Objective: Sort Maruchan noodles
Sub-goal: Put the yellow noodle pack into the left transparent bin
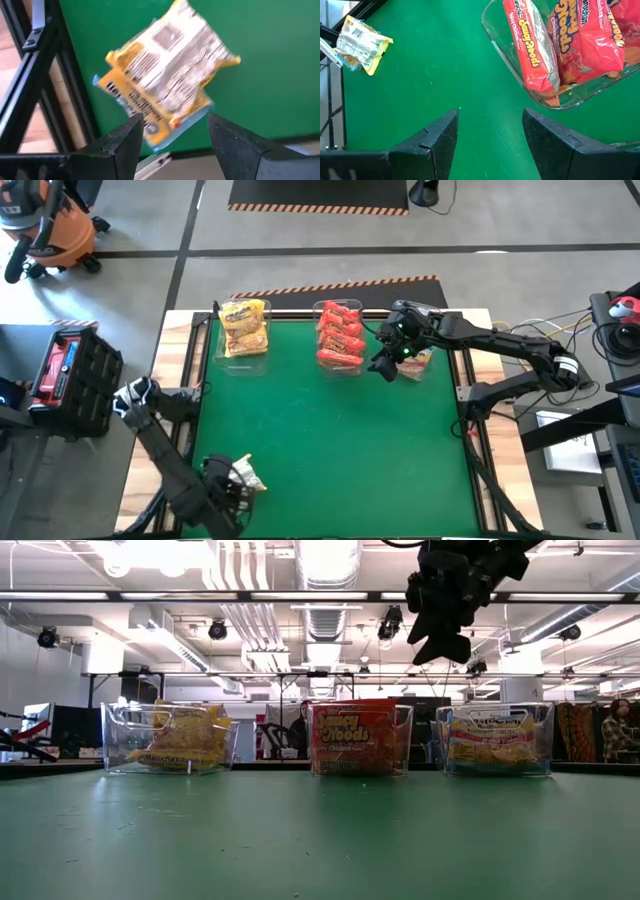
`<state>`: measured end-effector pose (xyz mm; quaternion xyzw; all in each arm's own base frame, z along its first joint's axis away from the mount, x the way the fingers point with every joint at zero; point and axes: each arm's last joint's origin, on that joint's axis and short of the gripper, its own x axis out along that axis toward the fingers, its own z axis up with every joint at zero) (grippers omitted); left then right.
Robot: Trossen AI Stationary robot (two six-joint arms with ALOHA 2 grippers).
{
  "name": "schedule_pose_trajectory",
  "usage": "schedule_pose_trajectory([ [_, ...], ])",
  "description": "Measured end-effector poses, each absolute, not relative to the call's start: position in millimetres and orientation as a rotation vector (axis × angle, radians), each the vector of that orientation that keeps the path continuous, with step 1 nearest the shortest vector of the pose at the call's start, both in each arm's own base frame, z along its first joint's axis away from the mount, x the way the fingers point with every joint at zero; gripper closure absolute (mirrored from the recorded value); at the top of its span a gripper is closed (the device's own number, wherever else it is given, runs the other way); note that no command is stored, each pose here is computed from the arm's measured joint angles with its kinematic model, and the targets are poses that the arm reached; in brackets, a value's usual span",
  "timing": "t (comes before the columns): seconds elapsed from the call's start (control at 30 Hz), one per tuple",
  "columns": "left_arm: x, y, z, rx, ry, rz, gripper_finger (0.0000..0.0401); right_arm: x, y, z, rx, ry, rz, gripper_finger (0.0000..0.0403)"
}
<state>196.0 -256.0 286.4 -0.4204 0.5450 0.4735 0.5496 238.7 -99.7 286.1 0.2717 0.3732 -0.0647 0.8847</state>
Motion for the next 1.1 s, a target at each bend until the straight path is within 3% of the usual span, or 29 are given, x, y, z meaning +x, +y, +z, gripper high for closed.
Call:
schedule_pose_trajectory([
  [0.33,158.0,-268.9,266.3,-0.871,1.285,1.155,0.0195,238.7,-99.7,286.0,0.565,0.777,-0.135,0.0195],
  [0.6,150.3,-256.4,224.7,-0.841,1.281,1.149,0.0195,238.7,-99.7,286.0,0.565,0.777,-0.135,0.0195],
  [0.87,155.4,-245.5,178.0,-0.970,1.213,1.037,0.0195,238.8,-99.7,285.9,0.565,0.777,-0.135,0.0195],
  [1.1,174.2,-238.1,175.4,-0.995,1.025,0.950,0.0195,238.8,-99.8,286.0,0.564,0.776,-0.135,0.0195],
])
